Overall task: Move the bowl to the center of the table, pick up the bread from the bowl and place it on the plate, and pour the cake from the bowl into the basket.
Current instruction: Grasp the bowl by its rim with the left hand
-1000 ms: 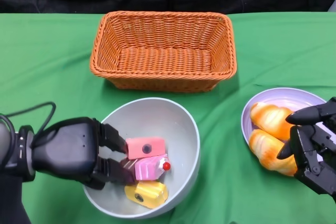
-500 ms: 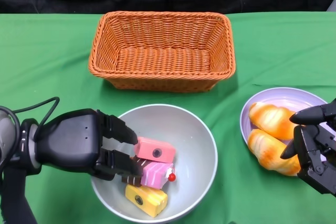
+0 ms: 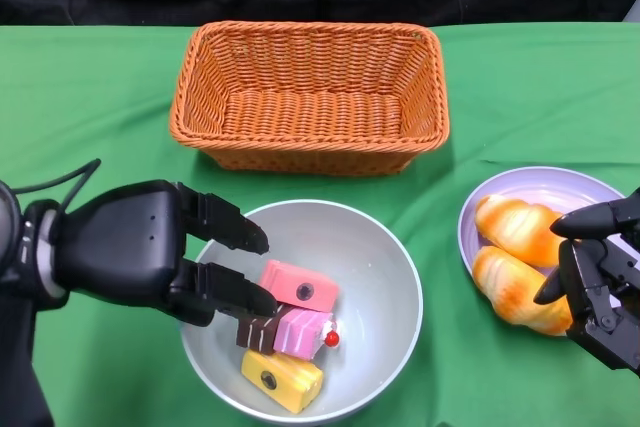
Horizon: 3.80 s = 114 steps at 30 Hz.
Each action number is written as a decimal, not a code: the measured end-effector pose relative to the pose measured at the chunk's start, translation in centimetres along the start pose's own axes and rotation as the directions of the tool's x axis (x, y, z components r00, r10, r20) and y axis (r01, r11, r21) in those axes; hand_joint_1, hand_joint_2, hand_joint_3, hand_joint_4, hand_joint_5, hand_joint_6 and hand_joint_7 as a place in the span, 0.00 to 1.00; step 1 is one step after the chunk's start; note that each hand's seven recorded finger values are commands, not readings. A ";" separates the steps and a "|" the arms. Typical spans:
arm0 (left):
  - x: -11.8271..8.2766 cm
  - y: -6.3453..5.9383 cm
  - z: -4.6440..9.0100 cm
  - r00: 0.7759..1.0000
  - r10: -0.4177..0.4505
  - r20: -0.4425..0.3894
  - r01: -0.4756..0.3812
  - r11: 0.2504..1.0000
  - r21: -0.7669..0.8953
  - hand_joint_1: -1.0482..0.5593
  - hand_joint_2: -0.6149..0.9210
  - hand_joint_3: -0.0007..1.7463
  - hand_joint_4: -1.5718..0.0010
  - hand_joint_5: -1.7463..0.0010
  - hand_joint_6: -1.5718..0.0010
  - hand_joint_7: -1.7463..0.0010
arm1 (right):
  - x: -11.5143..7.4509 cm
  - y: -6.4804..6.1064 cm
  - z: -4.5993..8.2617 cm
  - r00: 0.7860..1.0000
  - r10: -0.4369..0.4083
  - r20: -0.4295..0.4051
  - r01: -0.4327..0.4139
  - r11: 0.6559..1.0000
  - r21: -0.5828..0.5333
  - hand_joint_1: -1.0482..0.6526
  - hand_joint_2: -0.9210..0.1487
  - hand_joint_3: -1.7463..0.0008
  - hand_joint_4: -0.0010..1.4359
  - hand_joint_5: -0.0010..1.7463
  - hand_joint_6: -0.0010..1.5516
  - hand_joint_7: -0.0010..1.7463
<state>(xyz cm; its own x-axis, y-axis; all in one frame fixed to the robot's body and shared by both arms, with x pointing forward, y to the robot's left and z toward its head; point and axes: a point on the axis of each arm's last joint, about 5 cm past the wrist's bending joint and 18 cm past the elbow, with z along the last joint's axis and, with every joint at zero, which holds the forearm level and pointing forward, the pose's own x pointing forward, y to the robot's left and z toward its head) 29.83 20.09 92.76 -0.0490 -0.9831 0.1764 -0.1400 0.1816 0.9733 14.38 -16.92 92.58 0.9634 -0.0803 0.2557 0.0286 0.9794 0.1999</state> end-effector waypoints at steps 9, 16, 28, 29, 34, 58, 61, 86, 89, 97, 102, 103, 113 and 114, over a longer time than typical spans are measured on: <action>-1.0 4.9 -1.6 0.999 -0.035 0.016 0.034 0.999 0.043 0.21 0.98 0.01 0.43 0.99 0.48 1.00 | 0.1 -0.2 -0.2 1.000 -0.005 -0.008 0.005 1.000 0.000 0.55 0.17 0.57 0.47 0.93 0.44 0.69; -1.3 6.6 -1.4 0.989 -0.138 0.056 0.140 0.990 -0.032 0.18 0.96 0.01 0.43 1.00 0.46 1.00 | 0.3 -0.2 -0.3 1.000 0.005 -0.006 -0.005 1.000 0.002 0.54 0.18 0.57 0.47 0.93 0.44 0.68; -1.7 6.2 -1.0 0.969 -0.239 0.066 0.242 0.969 -0.052 0.21 0.94 0.00 0.42 1.00 0.47 1.00 | 0.3 -0.2 -0.3 1.000 -0.001 -0.009 0.001 1.000 -0.003 0.54 0.17 0.58 0.47 0.93 0.44 0.69; -1.8 5.9 -0.8 0.969 -0.240 0.063 0.244 0.968 -0.059 0.21 0.93 0.00 0.42 1.00 0.46 1.00 | 0.3 -0.2 -0.3 1.000 -0.001 -0.009 0.001 1.000 -0.003 0.54 0.17 0.58 0.47 0.93 0.44 0.69; -2.0 4.5 -0.4 0.970 -0.237 0.062 0.241 0.968 -0.066 0.26 0.91 0.00 0.40 0.99 0.45 1.00 | 0.3 -0.2 -0.3 1.000 -0.002 -0.009 0.002 1.000 -0.003 0.54 0.16 0.57 0.47 0.93 0.44 0.68; -0.8 -1.3 0.6 0.977 -0.210 0.046 0.213 0.975 -0.070 0.36 0.95 0.00 0.41 1.00 0.44 0.99 | 0.1 -0.2 -0.2 1.000 -0.020 -0.013 0.020 1.000 0.002 0.54 0.19 0.54 0.48 0.93 0.43 0.70; -0.9 -1.4 0.7 0.974 -0.221 0.044 0.224 0.972 -0.076 0.36 0.94 0.00 0.41 1.00 0.45 1.00 | 0.1 -0.2 -0.2 1.000 -0.026 -0.018 0.026 1.000 0.004 0.54 0.20 0.54 0.48 0.93 0.43 0.71; 0.6 -3.5 1.2 0.986 -0.164 0.011 0.164 0.984 -0.064 0.45 0.95 0.00 0.40 0.99 0.44 0.99 | 0.0 -0.3 -0.2 0.999 -0.033 -0.020 0.033 0.999 0.012 0.54 0.22 0.51 0.47 0.93 0.42 0.71; 0.8 -3.7 1.3 0.988 -0.156 0.000 0.156 0.985 -0.069 0.45 0.95 0.00 0.39 0.99 0.40 0.98 | 0.0 -0.2 -0.1 0.999 -0.039 -0.016 0.039 0.999 0.004 0.54 0.22 0.50 0.47 0.94 0.42 0.71; 0.9 -4.1 1.6 0.991 -0.131 -0.017 0.129 0.988 -0.080 0.40 0.91 0.00 0.30 0.61 0.17 0.96 | 0.0 -0.2 0.0 0.999 -0.038 -0.010 0.038 0.999 0.005 0.56 0.22 0.50 0.47 0.94 0.43 0.71; 1.2 -4.3 2.0 0.996 -0.065 -0.059 0.056 0.986 -0.155 0.49 0.98 0.02 0.50 0.03 0.41 0.37 | 0.0 -0.2 -0.1 0.999 -0.040 -0.016 0.040 0.999 0.008 0.54 0.23 0.51 0.48 0.92 0.43 0.70; 1.2 -4.2 2.1 0.996 -0.045 -0.072 0.032 0.983 -0.178 0.51 0.99 0.03 0.50 0.02 0.44 0.30 | 0.0 -0.2 -0.1 0.999 -0.041 -0.017 0.041 0.999 0.009 0.54 0.22 0.51 0.48 0.92 0.43 0.69; 1.5 -2.2 2.5 0.989 0.026 -0.146 -0.085 0.907 -0.413 0.56 1.00 0.09 0.49 0.00 0.57 0.07 | -0.1 -0.1 -0.3 0.999 -0.047 -0.017 0.047 0.999 0.013 0.54 0.19 0.54 0.48 0.92 0.43 0.69; 1.5 -1.9 2.5 0.988 0.031 -0.149 -0.092 0.901 -0.424 0.56 1.00 0.09 0.49 0.00 0.57 0.07 | -0.1 -0.1 -0.3 0.999 -0.047 -0.018 0.047 0.999 0.013 0.54 0.19 0.55 0.48 0.92 0.43 0.69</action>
<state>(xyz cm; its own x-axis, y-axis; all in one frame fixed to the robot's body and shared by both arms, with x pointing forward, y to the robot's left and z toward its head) 27.55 18.34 90.82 0.0943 -0.9695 0.2263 0.2976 0.2444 0.9229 14.36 -16.97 92.28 0.9656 -0.1229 0.2293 0.0705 0.9720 0.2241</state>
